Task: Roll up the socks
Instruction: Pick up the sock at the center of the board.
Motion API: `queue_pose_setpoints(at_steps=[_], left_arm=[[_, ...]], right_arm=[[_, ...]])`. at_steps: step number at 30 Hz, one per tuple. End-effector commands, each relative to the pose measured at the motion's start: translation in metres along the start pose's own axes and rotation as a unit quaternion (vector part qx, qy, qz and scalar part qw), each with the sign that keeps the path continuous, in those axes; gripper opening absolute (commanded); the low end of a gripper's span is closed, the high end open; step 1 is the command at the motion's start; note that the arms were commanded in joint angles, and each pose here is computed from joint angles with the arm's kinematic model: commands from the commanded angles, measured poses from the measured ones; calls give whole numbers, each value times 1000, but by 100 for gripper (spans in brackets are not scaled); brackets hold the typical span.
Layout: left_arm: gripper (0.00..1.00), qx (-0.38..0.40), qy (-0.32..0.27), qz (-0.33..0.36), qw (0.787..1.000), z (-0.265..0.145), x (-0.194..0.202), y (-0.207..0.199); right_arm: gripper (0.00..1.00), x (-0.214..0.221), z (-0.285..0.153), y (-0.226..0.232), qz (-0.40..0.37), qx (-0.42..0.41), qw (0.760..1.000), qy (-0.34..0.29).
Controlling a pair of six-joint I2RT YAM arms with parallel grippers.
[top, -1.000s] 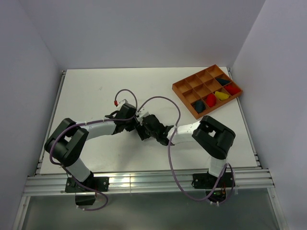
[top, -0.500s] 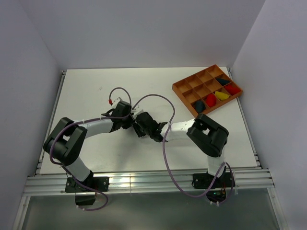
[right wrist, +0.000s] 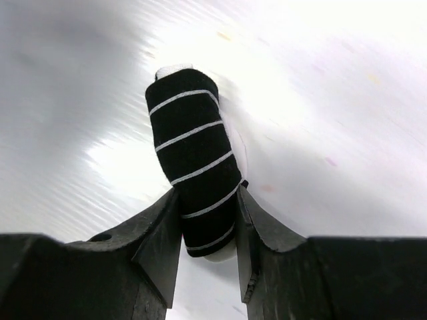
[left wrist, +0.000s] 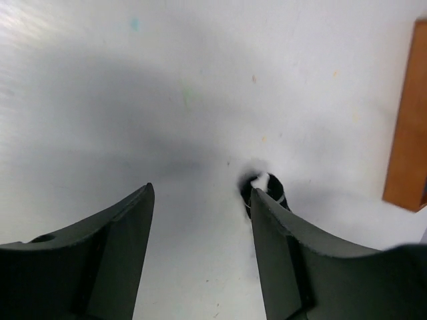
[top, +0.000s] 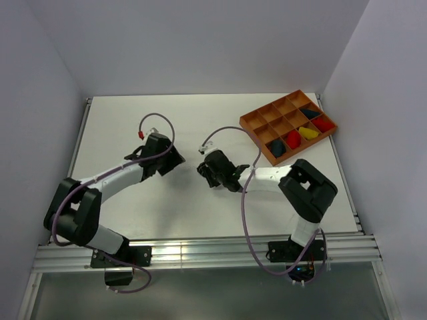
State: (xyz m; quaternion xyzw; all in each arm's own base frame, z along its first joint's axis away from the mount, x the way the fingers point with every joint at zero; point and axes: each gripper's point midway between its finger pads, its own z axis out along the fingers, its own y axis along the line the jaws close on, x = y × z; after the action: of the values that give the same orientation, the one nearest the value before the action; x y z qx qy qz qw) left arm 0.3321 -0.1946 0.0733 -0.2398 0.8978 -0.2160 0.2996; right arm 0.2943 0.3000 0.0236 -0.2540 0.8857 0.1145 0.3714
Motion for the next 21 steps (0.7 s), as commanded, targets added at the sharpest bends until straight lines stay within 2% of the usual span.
queue_pose_setpoints(at_steps=[1, 5, 8, 13, 16, 21], left_arm=[[65, 16, -44, -4, 999, -20, -43, -10], [65, 22, -76, -17, 997, -41, -70, -7], [65, 36, -103, -20, 994, -64, -91, -8], [65, 49, -182, -10, 982, -118, -133, -9], [68, 51, -227, 0, 973, -150, -153, -4], [79, 21, -306, 17, 952, -194, -178, 13]], right_arm=[[0, 35, -18, -35, 21, 47, 997, 54], [0, 20, -31, -47, 48, 51, 997, 27], [0, -7, -47, -64, 76, 70, 995, -11], [0, -61, -81, -106, 127, 120, 981, -86], [0, -84, -97, -138, 145, 156, 970, -117], [0, -109, -114, -204, 178, 243, 944, -132]])
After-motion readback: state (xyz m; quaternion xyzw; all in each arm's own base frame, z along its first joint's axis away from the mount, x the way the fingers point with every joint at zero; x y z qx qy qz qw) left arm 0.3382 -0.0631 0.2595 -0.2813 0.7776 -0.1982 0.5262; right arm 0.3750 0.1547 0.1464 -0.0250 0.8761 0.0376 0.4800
